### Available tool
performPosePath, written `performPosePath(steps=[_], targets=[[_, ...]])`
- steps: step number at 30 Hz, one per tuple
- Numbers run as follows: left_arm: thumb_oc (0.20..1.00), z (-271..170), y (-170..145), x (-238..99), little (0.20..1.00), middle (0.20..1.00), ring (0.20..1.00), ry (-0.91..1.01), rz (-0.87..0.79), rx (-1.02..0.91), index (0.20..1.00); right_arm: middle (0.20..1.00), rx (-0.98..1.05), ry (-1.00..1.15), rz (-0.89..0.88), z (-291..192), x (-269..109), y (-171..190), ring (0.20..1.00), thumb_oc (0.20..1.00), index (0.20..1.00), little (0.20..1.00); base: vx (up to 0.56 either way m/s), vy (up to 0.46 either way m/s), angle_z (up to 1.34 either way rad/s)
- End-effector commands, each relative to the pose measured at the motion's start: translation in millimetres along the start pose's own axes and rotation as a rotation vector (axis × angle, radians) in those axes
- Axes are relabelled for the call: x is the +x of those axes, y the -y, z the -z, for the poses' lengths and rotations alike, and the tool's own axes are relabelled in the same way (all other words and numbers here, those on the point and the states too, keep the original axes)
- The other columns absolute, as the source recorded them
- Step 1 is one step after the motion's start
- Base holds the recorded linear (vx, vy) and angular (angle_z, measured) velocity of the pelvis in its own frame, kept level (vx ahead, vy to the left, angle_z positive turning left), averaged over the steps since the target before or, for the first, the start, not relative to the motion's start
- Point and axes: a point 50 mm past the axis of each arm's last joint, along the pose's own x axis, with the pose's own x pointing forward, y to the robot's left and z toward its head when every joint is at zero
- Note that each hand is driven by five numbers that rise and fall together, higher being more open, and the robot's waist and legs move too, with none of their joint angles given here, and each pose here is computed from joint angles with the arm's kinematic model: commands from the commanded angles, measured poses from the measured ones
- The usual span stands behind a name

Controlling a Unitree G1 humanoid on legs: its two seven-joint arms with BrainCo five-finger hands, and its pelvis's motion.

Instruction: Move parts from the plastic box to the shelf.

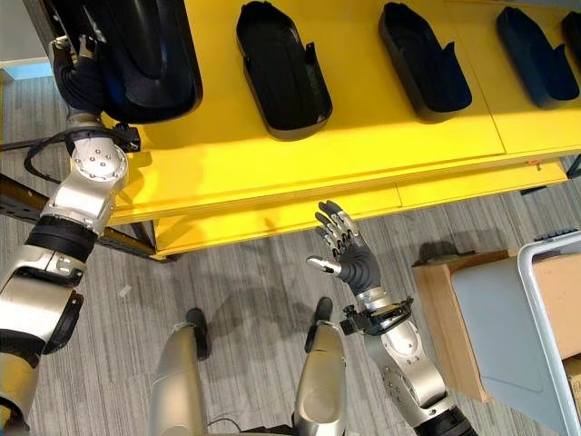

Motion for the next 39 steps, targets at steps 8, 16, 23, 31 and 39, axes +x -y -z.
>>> performPosePath(steps=[8, 16, 23, 31, 39], targets=[[0.200, 3, -50, 32, 0.200, 0.200, 0.200, -0.120, -0.139, -0.120, 0.200, 1.000, -0.016, 0.067, -0.048, -18, -2, 2, 1.000, 1.000, 1.000, 1.000, -0.02, 0.019, 0.01], [0.200, 16, -53, 30, 0.200, 0.200, 0.200, -0.229, -0.181, -0.275, 0.200, 1.000, -0.002, 0.040, -0.060, -15, -4, 0, 1.000, 1.000, 1.000, 1.000, 0.00, 0.012, 0.09], [0.200, 22, -53, 31, 0.200, 0.200, 0.200, -0.263, -0.151, -0.198, 0.200, 1.000, -0.015, 0.019, -0.064, -15, -10, 4, 1.000, 1.000, 1.000, 1.000, 0.00, 0.008, 0.01], [0.200, 15, -39, 32, 0.200, 0.200, 0.200, -0.221, -0.051, -0.027, 0.200, 1.000, -0.018, 0.013, -0.063, -16, -12, 8, 1.000, 1.000, 1.000, 1.000, 0.00, 0.005, 0.00], [0.200, 9, -26, 32, 0.200, 0.200, 0.200, -0.175, 0.008, 0.109, 0.200, 1.000, -0.025, 0.000, -0.076, -18, -15, 11, 1.000, 1.000, 1.000, 1.000, 0.00, -0.001, -0.02]])
